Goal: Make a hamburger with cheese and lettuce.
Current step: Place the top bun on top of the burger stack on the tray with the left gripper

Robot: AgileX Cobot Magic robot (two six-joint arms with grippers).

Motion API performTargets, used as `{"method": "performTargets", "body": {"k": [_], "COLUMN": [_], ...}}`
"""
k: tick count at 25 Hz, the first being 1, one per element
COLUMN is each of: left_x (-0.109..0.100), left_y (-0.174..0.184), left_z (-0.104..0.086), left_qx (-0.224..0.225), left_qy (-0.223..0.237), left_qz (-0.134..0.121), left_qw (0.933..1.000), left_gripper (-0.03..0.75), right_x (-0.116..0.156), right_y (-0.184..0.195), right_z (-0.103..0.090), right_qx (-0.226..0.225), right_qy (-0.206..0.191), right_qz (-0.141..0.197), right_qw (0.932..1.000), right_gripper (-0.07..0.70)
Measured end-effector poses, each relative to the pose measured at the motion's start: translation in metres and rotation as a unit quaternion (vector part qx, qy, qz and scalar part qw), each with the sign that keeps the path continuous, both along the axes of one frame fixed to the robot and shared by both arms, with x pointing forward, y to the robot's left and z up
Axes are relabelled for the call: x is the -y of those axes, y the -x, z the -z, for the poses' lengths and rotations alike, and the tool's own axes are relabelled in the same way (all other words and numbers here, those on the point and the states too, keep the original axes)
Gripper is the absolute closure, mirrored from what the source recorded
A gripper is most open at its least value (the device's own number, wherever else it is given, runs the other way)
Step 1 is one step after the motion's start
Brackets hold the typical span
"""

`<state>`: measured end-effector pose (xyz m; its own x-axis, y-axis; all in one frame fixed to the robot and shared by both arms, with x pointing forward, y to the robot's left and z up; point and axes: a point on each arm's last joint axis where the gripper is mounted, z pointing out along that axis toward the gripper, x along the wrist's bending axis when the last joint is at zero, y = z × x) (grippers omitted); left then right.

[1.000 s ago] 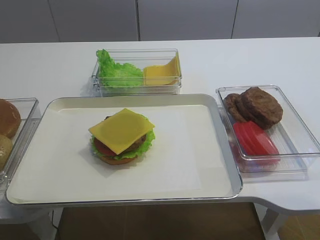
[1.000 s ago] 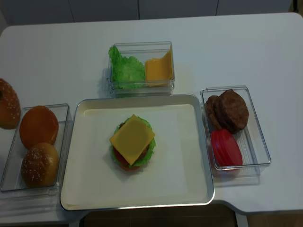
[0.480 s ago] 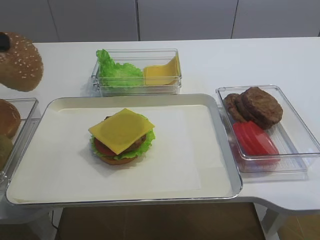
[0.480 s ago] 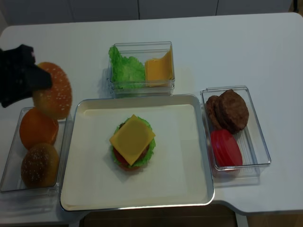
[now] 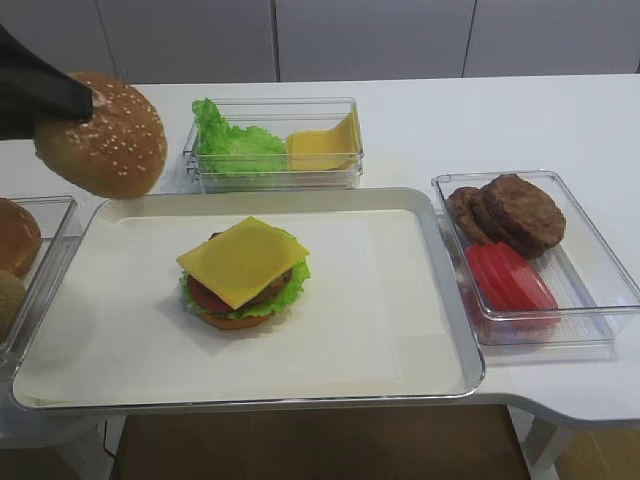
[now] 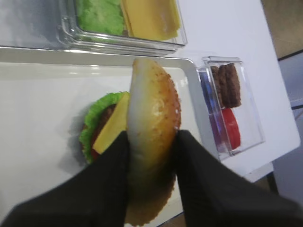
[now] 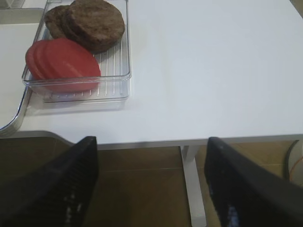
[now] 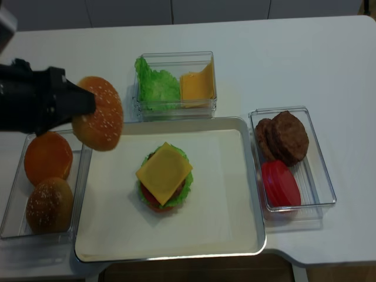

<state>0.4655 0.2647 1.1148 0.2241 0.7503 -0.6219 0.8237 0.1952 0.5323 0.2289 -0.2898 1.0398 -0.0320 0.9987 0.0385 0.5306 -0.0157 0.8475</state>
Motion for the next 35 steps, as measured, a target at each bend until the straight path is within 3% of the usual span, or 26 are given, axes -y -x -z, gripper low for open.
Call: {"method": "performTargets", "body": {"k": [4, 8, 17, 35], "left_x": [0.007, 0.012, 0.017, 0.015], "left_y": [0.003, -0.002, -0.030, -0.069], "left_z": [0.015, 0.018, 0.049, 0.113], "left_qx": [0.015, 0.031, -0.036, -0.130], "left_qy": [0.052, 0.097, 0.184, 0.233], "left_qz": [0.020, 0.030, 0.068, 0.037], "left_qw": [0.9983, 0.9943, 0.9798, 0.9630], "left_gripper": [0.501, 0.501, 0.503, 0.504], "right_x": [0.000, 0.000, 0.000, 0.000], "right_y": [0.000, 0.000, 0.000, 0.000], "right_z": [0.000, 0.000, 0.000, 0.000], "right_qx": [0.000, 0.000, 0.000, 0.000], "right_qy": [0.000, 0.000, 0.000, 0.000], "right_qz": [0.000, 0.000, 0.000, 0.000], "right_qw": [1.0000, 1.0000, 1.0000, 1.0000], "right_gripper": [0.099, 0.099, 0.099, 0.099]}}
